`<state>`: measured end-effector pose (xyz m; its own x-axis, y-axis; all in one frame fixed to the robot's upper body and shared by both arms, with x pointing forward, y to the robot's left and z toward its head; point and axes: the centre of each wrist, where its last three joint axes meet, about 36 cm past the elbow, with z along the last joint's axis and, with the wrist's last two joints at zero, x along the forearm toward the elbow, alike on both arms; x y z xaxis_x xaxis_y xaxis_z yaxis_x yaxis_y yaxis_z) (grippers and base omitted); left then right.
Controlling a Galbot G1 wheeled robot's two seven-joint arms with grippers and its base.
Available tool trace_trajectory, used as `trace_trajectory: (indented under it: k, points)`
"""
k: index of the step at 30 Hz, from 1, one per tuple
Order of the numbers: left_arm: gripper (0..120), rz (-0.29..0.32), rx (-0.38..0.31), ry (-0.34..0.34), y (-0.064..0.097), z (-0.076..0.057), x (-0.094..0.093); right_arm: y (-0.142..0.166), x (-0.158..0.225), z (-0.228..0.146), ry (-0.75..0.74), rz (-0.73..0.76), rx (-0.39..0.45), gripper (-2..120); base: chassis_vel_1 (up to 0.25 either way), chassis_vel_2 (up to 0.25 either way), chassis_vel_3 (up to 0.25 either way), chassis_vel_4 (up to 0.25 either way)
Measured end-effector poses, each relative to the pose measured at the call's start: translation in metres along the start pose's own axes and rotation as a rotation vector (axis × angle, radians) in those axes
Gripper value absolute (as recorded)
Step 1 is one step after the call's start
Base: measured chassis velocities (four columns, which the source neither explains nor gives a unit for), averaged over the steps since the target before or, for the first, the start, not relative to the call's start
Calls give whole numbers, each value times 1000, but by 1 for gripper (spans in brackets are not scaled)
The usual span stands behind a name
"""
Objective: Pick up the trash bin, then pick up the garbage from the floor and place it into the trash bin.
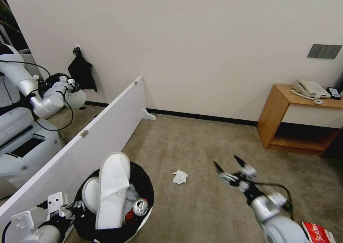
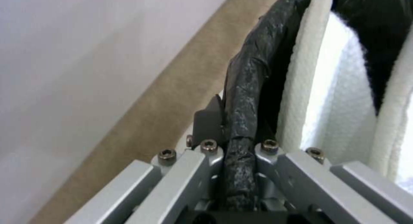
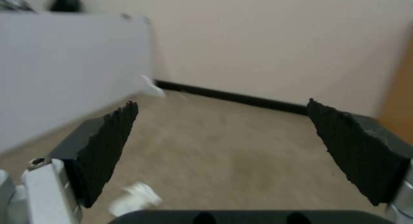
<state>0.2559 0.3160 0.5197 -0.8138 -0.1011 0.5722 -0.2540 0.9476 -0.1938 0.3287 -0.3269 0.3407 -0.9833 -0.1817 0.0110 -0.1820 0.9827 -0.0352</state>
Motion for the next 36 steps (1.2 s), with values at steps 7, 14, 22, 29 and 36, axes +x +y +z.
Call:
trace_trajectory:
  k: [7, 14, 22, 29, 36]
  points:
    - [2, -26, 12, -15, 4, 5, -2, 7, 50, 19, 50, 99, 76, 100, 0, 0, 0, 0]
    - [2, -12, 19, -8, 2, 7, 3, 18, 81, 28, 83, 129, 99, 100, 0, 0, 0, 0]
    - [2, -3, 22, 2, 1, 9, 4, 26, 79, 31, 70, 147, 84, 100, 0, 0, 0, 0]
    - [2, 2, 21, 7, 1, 10, 5, 24, 80, 32, 70, 145, 85, 100, 0, 0, 0, 0]
    - [2, 5, 20, 7, 1, 9, 5, 23, 79, 32, 67, 141, 84, 100, 0, 0, 0, 0]
